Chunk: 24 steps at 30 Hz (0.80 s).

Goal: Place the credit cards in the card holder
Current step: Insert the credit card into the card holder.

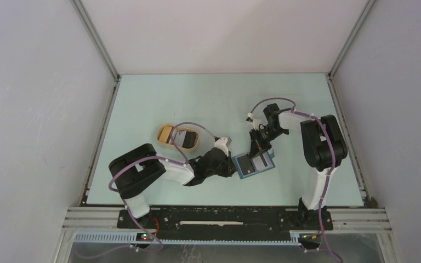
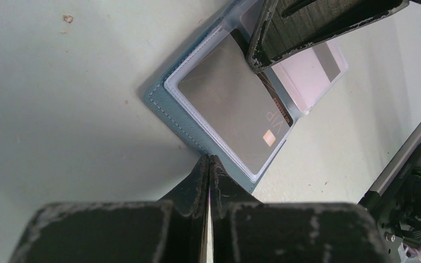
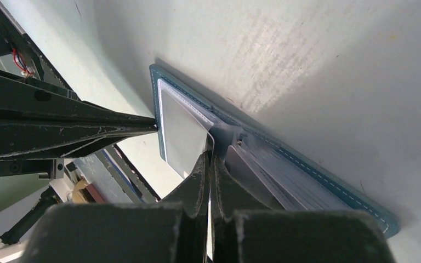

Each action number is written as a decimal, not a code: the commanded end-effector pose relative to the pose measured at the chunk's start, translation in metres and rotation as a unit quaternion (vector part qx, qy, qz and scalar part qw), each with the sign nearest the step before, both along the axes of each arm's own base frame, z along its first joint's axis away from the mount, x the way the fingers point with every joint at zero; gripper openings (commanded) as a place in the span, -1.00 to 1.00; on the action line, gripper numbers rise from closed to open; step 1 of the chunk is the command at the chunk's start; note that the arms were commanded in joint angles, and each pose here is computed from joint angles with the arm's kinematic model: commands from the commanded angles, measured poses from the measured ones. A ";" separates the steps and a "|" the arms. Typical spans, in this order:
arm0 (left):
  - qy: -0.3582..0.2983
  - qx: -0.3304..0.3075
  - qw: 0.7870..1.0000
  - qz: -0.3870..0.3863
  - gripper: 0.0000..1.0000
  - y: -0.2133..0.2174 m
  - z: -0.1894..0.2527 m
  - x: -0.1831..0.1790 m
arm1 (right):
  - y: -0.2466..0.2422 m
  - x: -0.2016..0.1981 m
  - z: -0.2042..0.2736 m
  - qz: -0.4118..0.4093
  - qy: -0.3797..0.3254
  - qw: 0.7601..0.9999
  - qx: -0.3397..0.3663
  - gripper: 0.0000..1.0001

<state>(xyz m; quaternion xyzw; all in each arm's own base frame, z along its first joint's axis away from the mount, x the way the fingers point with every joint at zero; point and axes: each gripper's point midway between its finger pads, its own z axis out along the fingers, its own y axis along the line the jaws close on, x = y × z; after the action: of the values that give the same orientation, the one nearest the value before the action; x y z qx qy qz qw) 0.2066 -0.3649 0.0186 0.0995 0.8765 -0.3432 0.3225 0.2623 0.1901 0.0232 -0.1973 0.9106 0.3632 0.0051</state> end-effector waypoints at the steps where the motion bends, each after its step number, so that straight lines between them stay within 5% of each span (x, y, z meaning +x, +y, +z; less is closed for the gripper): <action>1: 0.009 0.014 1.000 -0.001 -0.94 -0.001 -0.008 0.002 | 0.008 -0.006 -0.004 0.008 0.015 1.000 0.007 -1.00; 18: -0.025 -0.032 0.999 0.002 -0.80 0.011 0.027 -0.003 | 0.003 -0.002 0.011 0.000 0.018 0.999 0.048 -1.00; 24: -0.059 -0.057 0.997 0.013 -0.78 0.025 0.047 -0.004 | 0.003 -0.003 0.013 0.006 0.014 0.999 0.049 -0.83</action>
<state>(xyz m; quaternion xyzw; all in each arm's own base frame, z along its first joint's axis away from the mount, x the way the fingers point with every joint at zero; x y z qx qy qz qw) 0.1955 -0.3451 0.0362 0.0970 0.8652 -0.3586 0.3369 0.2599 0.1898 0.0291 -0.1833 0.8987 0.3984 -0.0042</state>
